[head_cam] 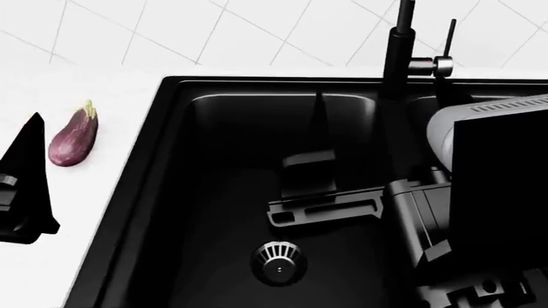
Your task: There is a mixed pile of frozen fruits and vegetables on the counter. Locate all the frozen vegetables and place the items in a bowl on the counter. Take all the frozen fruits and defrost them in a running sink.
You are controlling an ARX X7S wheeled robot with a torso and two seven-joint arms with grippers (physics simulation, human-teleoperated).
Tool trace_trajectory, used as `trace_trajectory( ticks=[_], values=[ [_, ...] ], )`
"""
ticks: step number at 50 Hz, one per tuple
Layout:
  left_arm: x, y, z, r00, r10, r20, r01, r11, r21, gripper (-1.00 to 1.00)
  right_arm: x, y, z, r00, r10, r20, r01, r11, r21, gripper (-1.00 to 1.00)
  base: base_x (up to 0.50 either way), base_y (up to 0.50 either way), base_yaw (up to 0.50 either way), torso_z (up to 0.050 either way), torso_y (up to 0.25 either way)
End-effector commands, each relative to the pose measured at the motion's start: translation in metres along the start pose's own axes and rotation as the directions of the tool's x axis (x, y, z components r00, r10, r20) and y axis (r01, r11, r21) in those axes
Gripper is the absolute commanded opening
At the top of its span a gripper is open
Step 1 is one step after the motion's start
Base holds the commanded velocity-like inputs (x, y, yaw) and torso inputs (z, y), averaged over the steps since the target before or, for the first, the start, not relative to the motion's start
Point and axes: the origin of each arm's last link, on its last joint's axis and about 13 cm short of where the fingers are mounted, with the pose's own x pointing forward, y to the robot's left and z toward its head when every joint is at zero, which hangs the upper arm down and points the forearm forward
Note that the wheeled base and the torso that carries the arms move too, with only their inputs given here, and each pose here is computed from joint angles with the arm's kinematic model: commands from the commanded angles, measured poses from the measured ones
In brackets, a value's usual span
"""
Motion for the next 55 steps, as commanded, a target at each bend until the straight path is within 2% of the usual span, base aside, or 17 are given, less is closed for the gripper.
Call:
trace_trajectory(
  ticks=[1, 5, 11, 17, 49, 51, 55],
  values=[
    [0.002, -0.003, -0.001, 1.0, -0.015, -0.017, 0.015, 1.0, 0.008, 1.0, -0.002, 0.001, -0.003, 1.0, -0.005, -0.011, 0.005, 1.0, 0.0, 1.0, 0.0, 0.31, 0.0, 0.0, 0.0],
    [0.002, -0.004, -0.002, 1.0, -0.014, -0.025, 0.015, 0.999, 0.032, 1.0, -0.003, 0.0, -0.003, 1.0, -0.015, -0.011, 0.015, 1.0, 0.002, 1.0, 0.0, 0.17, 0.0, 0.0, 0.0],
    [0.005, -0.008, -0.004, 0.999, -0.025, -0.042, 0.027, 0.999, 0.034, 1.0, -0.005, -0.003, -0.006, 0.999, -0.039, -0.019, 0.039, 0.999, 0.009, 1.0, 0.11, 0.02, 0.0, 0.0, 0.0],
    [0.003, -0.005, -0.006, 0.998, -0.015, -0.055, 0.016, 1.0, 0.027, 1.0, -0.004, -0.006, -0.011, 0.998, -0.053, -0.043, 0.053, 0.999, 0.001, 1.0, 0.32, 0.0, 0.0, 0.0, 0.0],
    [0.003, -0.003, -0.007, 0.998, -0.004, -0.068, 0.006, 0.999, 0.035, 1.0, -0.006, -0.005, -0.015, 0.997, -0.047, -0.063, 0.048, 0.999, 0.013, 1.0, 0.24, 0.0, 0.0, 0.0, 0.0],
    [0.004, -0.003, -0.009, 0.996, -0.008, -0.084, 0.012, 0.999, 0.046, 1.0, -0.006, -0.005, -0.015, 0.996, -0.055, -0.067, 0.057, 0.998, 0.022, 1.0, 0.13, 0.0, 0.0, 0.0, 0.0],
    [0.01, -0.002, -0.003, 0.992, 0.001, -0.122, 0.001, 1.0, 0.017, 1.0, -0.008, -0.004, -0.017, 0.996, -0.058, -0.073, 0.06, 0.998, 0.028, 1.0, 0.0, 0.0, 0.0, 0.0, 0.0]
  ],
)
